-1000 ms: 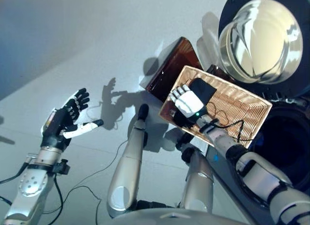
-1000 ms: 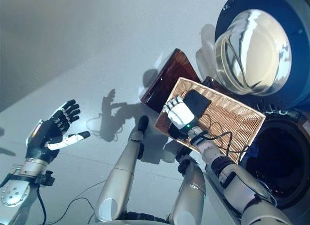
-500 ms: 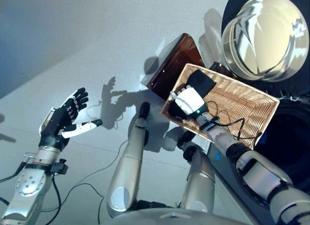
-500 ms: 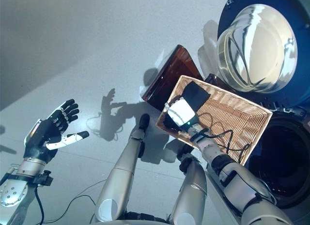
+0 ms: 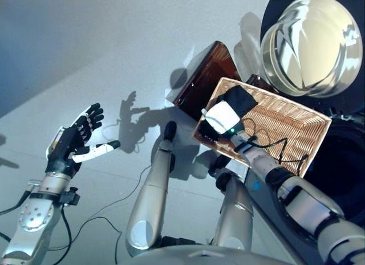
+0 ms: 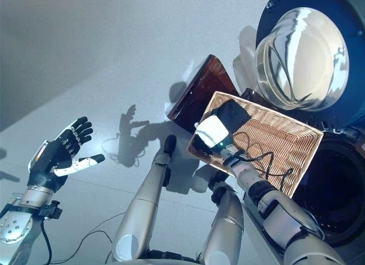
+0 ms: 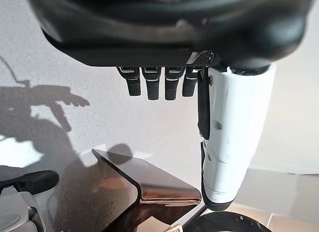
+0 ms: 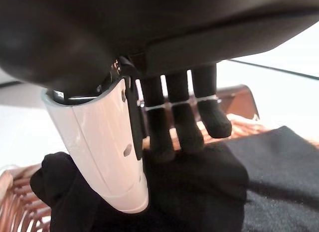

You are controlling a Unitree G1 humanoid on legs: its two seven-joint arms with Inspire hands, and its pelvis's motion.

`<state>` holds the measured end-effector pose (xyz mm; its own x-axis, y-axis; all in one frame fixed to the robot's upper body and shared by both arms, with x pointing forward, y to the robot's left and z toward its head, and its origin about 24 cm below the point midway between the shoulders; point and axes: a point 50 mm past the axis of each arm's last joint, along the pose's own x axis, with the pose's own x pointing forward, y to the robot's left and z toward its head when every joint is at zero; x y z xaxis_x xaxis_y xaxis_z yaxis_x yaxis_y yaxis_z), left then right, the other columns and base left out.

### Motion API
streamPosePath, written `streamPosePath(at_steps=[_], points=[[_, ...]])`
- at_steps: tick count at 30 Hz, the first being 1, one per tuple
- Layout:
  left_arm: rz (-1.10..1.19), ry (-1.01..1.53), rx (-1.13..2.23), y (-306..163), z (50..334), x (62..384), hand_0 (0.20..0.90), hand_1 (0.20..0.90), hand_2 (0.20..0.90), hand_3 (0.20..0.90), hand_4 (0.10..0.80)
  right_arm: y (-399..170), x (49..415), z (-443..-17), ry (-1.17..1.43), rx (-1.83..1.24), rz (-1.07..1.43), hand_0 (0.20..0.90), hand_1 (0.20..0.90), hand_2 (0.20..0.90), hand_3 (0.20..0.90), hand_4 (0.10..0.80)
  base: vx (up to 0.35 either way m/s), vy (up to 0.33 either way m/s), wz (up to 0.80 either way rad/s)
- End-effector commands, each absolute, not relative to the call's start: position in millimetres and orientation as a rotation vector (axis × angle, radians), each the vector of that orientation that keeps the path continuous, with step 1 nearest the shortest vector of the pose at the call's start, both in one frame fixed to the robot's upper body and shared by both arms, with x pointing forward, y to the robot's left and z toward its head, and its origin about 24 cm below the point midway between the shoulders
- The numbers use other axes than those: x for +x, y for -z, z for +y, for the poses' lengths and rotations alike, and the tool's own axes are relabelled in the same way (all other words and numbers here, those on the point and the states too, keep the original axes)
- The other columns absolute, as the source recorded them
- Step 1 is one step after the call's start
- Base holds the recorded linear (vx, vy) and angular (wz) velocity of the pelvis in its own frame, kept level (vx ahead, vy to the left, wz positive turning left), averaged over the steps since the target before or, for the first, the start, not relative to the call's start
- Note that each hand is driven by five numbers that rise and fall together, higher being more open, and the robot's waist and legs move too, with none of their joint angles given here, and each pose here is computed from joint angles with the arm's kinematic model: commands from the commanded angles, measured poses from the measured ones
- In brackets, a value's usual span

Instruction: Pick up the clothes and place them into the washing machine

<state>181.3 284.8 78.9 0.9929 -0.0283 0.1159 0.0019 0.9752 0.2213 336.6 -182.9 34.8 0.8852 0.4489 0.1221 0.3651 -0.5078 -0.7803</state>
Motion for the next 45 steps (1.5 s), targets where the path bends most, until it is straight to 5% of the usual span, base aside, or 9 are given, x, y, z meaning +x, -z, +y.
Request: streamPosePath(at_steps=[1,45], points=[[-0.240,-0.030,0.239,-96.9,291.1,166.9,0.900,0.900,0.900,0.900,0.800,-3.5,304.6,-263.7,-0.142,-2.311,-0.150,0.200,0.200,0.200,0.200,0.300,0.000,0.000,0.00],[-0.204,-0.048,0.175,-78.5,283.2,166.4,0.900,0.900,0.900,0.900,0.800,13.4,276.9,-262.0,0.058,-1.971,-0.115,0.200,0.200,0.200,0.200,0.300,0.016,-0.011,-0.02]])
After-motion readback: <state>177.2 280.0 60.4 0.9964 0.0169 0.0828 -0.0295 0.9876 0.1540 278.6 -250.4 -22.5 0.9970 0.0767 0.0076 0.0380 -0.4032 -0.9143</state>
